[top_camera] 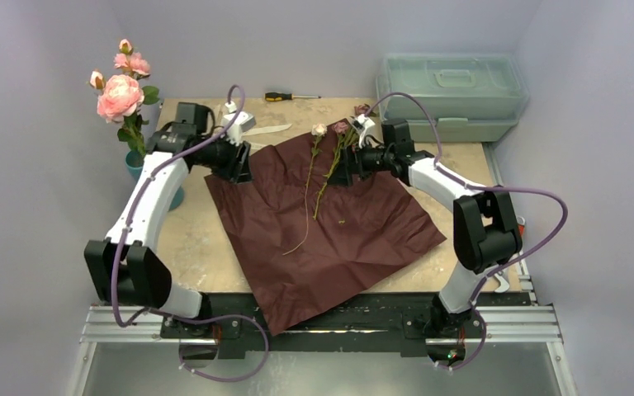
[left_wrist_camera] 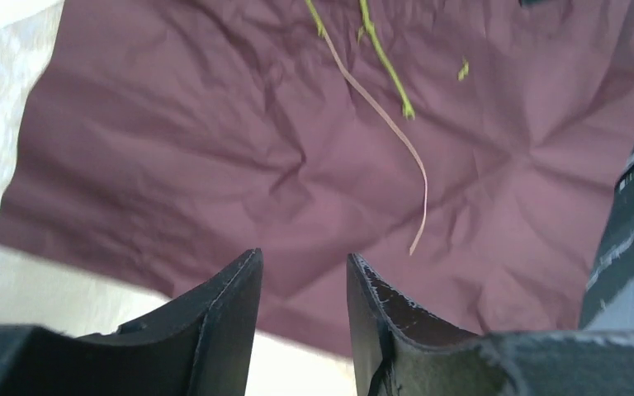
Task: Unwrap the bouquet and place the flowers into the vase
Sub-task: Insert the fake flower into the vase.
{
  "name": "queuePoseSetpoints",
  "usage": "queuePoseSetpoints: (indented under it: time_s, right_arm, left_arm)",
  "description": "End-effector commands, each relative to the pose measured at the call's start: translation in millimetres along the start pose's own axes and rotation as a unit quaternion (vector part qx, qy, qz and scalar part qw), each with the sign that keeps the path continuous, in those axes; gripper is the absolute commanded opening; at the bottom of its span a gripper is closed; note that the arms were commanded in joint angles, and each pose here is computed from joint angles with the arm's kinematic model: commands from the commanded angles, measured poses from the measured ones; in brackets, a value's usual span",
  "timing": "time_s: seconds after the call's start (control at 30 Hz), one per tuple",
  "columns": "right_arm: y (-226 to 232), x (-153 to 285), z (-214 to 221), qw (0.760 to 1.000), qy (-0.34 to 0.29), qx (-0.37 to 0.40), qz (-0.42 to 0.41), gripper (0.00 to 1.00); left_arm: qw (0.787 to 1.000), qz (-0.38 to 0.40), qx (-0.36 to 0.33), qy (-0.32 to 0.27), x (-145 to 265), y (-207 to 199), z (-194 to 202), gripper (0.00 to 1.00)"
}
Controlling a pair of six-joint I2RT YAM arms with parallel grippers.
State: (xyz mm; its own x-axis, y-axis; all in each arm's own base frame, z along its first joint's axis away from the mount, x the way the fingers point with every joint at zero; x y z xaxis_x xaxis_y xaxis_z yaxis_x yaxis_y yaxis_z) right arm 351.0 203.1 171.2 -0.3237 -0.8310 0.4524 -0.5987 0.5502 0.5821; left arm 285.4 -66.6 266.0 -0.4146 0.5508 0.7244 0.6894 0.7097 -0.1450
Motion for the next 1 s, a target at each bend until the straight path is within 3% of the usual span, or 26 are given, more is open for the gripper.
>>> queuePoseSetpoints:
  time_s: [0.0,0.1,0.17,0.27,0.4,0.7,0.97]
  right_arm:
    - [12.7,26.9,-27.4,0.999,-0.042,0.013,0.03,0.96]
    - [10.4,35.4,-28.8,0.997,-0.048,-0.001,0.064,0.95]
    - [8.9,40.3,-27.6,0.995,-0.047,-0.011,0.082,0.95]
    - [8.2,46.2,-22.6,0.994,-0.044,-0.019,0.102,0.95]
    - [11.0,53.2,-19.1,0.992,-0.05,-0.02,0.114,0.95]
    - [7.6,53.4,-22.5,0.991,-0.049,-0.007,0.125,0.95]
    - [5.5,50.4,-25.2,0.991,-0.047,-0.004,0.124,0.96]
  left_arm:
    - [0.995,-0.012,-0.001,-0.095,-54.4,1.6,-49.0,0.41]
    - [0.996,-0.027,-0.005,-0.091,-98.2,-5.5,-64.6,0.36]
    - [0.995,-0.03,-0.013,-0.098,-122.0,-8.6,-76.1,0.39]
    - [0.993,-0.055,0.033,-0.101,-161.9,-4.8,-84.7,0.43]
    - [0.99,-0.108,0.055,-0.078,-202.3,7.3,-95.0,0.38]
    - [0.991,-0.101,0.081,-0.044,-262.9,5.6,-84.2,0.33]
    - [0.989,-0.11,0.092,-0.03,-289.0,0.5,-72.8,0.34]
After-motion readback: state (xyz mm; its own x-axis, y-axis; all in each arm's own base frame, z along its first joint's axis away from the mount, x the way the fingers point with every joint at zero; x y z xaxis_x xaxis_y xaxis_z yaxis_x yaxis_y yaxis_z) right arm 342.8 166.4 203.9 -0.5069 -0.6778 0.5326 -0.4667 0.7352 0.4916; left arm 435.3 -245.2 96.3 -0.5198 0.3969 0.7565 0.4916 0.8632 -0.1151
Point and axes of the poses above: each gripper's point midway between its finger pads, its own x axis back along the fingers, its own y axis along the line the jaws close on, z = x × y, the point moved 7 cm from there along x, back along the fingers, and after that the axes turned 7 degrees about -x, right-handed, at the moved point
